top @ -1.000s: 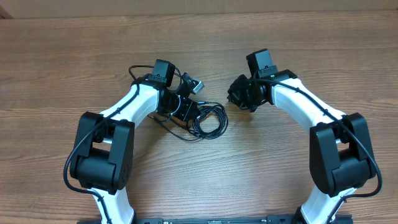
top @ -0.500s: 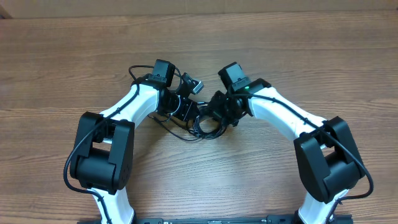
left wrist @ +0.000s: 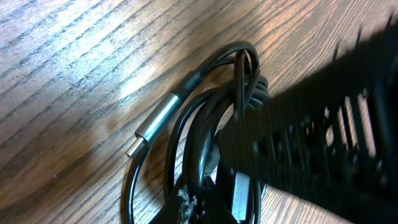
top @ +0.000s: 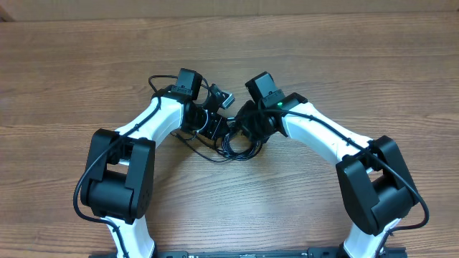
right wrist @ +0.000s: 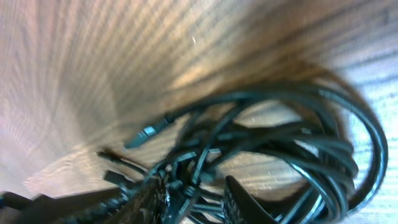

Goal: Untangle cables

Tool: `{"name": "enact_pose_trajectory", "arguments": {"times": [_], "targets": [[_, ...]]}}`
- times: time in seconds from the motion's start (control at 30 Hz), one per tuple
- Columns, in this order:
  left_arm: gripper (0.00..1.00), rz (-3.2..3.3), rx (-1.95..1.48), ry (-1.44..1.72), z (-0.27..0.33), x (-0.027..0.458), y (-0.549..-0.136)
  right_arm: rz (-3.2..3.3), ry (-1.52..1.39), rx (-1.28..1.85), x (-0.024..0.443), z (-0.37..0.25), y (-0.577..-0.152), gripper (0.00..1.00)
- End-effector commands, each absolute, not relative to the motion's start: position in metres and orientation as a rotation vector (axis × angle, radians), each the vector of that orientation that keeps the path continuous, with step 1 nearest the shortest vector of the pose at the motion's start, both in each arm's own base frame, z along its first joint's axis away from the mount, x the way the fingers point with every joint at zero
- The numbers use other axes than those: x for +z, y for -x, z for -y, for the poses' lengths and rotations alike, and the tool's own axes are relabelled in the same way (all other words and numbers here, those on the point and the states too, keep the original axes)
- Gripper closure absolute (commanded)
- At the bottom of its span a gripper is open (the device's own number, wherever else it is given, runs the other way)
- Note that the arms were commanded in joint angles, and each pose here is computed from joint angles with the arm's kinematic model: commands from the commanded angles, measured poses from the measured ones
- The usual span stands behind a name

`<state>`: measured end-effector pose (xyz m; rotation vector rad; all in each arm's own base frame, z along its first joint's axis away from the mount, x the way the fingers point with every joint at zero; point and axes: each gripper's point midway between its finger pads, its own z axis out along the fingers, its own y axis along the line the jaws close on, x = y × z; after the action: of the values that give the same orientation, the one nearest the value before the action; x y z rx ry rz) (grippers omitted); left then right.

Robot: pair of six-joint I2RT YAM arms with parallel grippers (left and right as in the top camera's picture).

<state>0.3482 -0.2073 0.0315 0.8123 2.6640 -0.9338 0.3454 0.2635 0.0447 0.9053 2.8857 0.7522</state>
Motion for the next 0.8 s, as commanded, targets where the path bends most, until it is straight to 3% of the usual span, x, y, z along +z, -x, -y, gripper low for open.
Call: {"name": "enact_pose_trajectory", "arguments": {"times": [0.0,0.47,0.6,0.77], "targets": [[0.96,-2.642,-0.957,-0.804,0.212,0.039,-0.354,-2.862,-0.889,0.737,0.055,-0.258,-0.346,0.71],[0.96,-2.643,-0.96,-0.806,0.212,0.039,-0.353,-2.753,-0.898,0.642,0.055,-0.274,-0.349,0.8],[0.96,-2.644,-0.96,-0.806,0.212,0.039,-0.353,-2.738,-0.894,0.617,0.055,-0.272,-0.35,0.96],[0.96,-2.648,-0.959,-0.806,0.212,0.039,-0.352,-2.751,-0.929,0.709,0.064,-0.265,-0.357,0.96]]}}
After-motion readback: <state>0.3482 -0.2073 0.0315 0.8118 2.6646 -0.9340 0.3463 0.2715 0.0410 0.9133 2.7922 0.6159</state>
